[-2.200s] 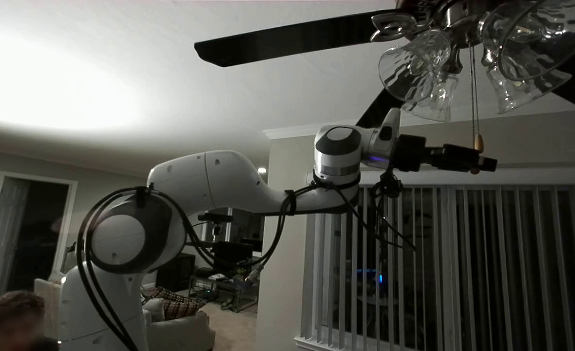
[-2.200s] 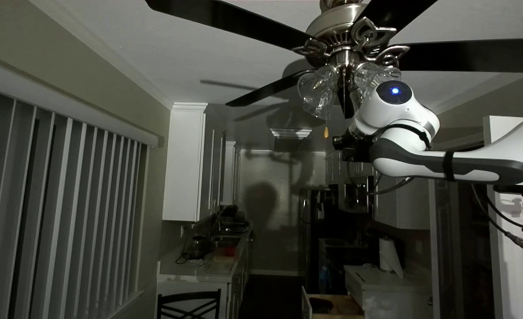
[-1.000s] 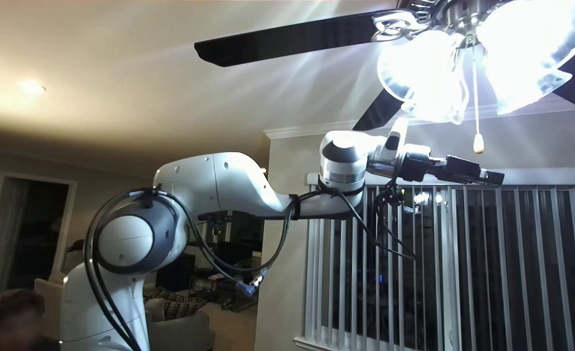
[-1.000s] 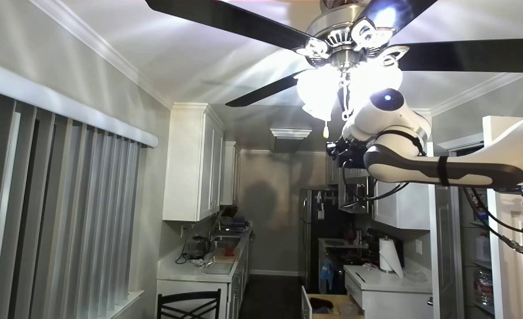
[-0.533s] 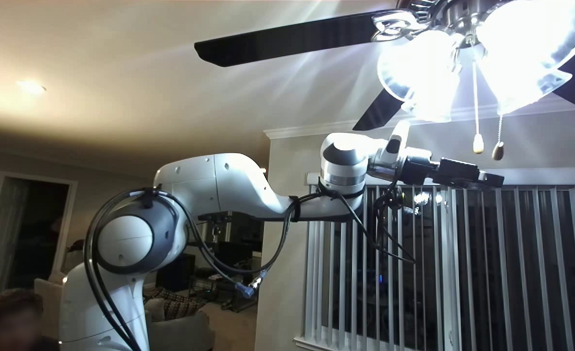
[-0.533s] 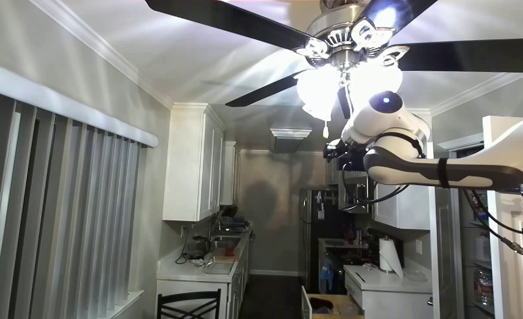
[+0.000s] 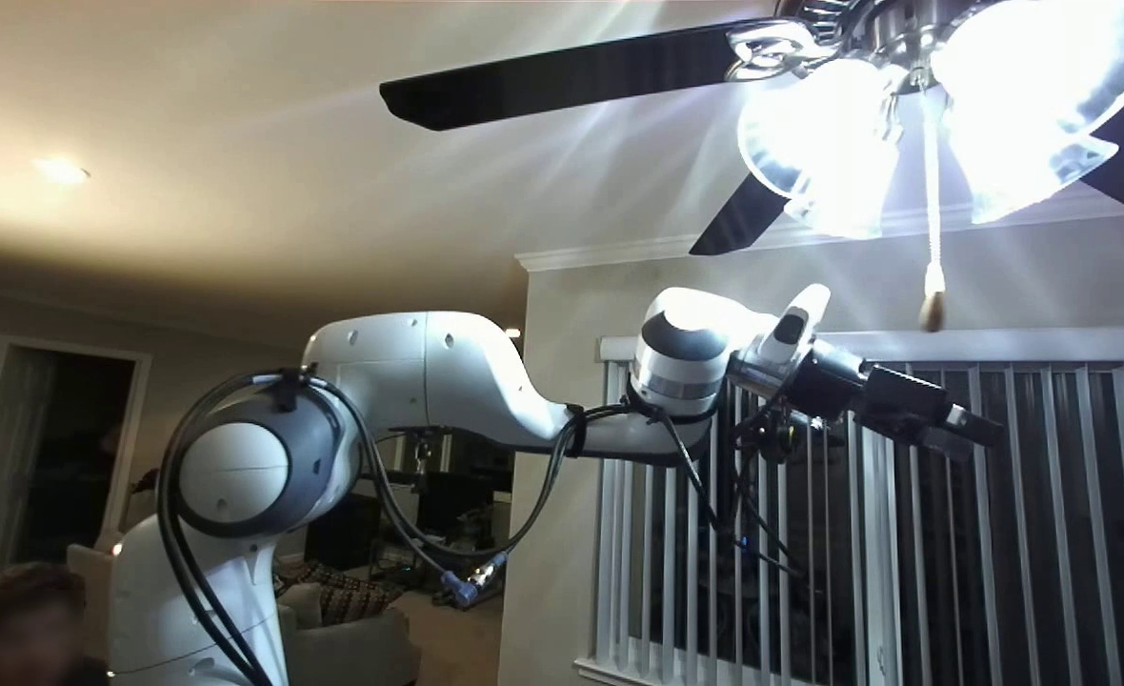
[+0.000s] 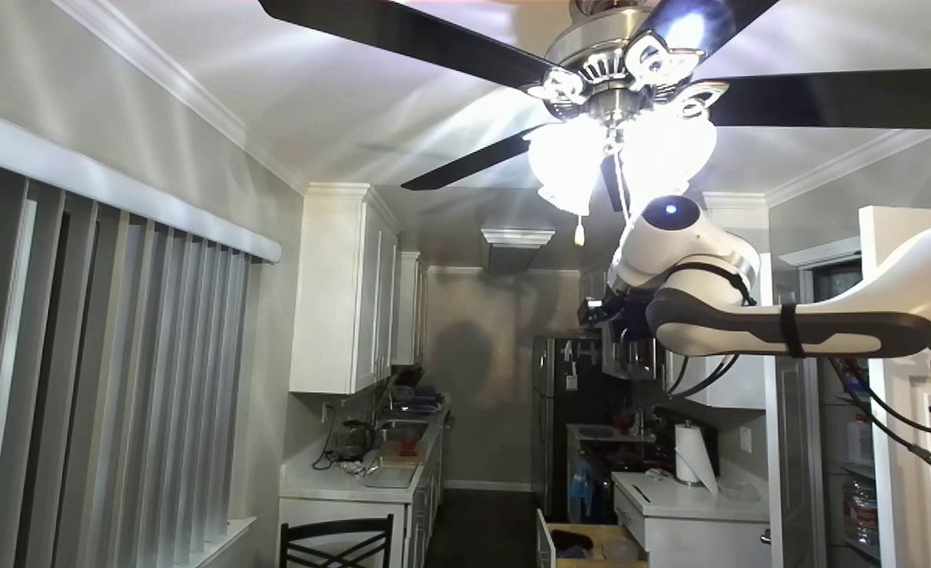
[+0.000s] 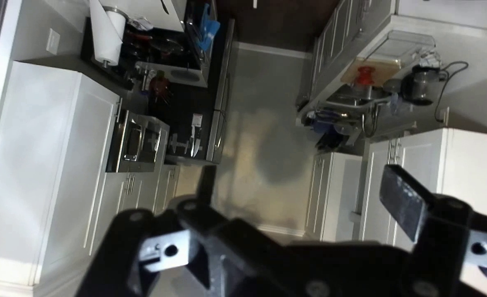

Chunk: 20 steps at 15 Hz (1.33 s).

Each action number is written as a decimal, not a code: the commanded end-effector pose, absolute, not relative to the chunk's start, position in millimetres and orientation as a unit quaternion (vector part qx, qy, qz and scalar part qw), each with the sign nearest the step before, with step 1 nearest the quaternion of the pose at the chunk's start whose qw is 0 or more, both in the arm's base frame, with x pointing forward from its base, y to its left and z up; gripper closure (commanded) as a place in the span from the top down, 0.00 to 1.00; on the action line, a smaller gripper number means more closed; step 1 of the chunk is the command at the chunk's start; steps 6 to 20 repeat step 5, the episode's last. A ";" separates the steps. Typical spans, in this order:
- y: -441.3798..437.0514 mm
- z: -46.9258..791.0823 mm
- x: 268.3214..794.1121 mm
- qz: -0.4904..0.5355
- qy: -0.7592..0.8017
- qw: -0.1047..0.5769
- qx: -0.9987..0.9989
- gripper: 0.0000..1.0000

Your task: Pull the longer cord of the ceiling lamp

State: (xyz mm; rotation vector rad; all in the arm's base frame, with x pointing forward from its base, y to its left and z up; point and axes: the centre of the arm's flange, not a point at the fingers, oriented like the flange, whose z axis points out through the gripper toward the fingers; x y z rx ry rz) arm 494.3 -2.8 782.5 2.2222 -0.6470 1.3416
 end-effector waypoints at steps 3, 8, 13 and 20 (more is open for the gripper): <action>-7.0 769.1 492.3 0.460 -0.227 0.244 0.823 1.00; -8.2 767.6 490.7 0.455 -0.225 0.245 0.826 1.00; -8.2 767.6 490.7 0.455 -0.225 0.245 0.826 1.00; -8.2 767.6 490.7 0.455 -0.225 0.245 0.826 1.00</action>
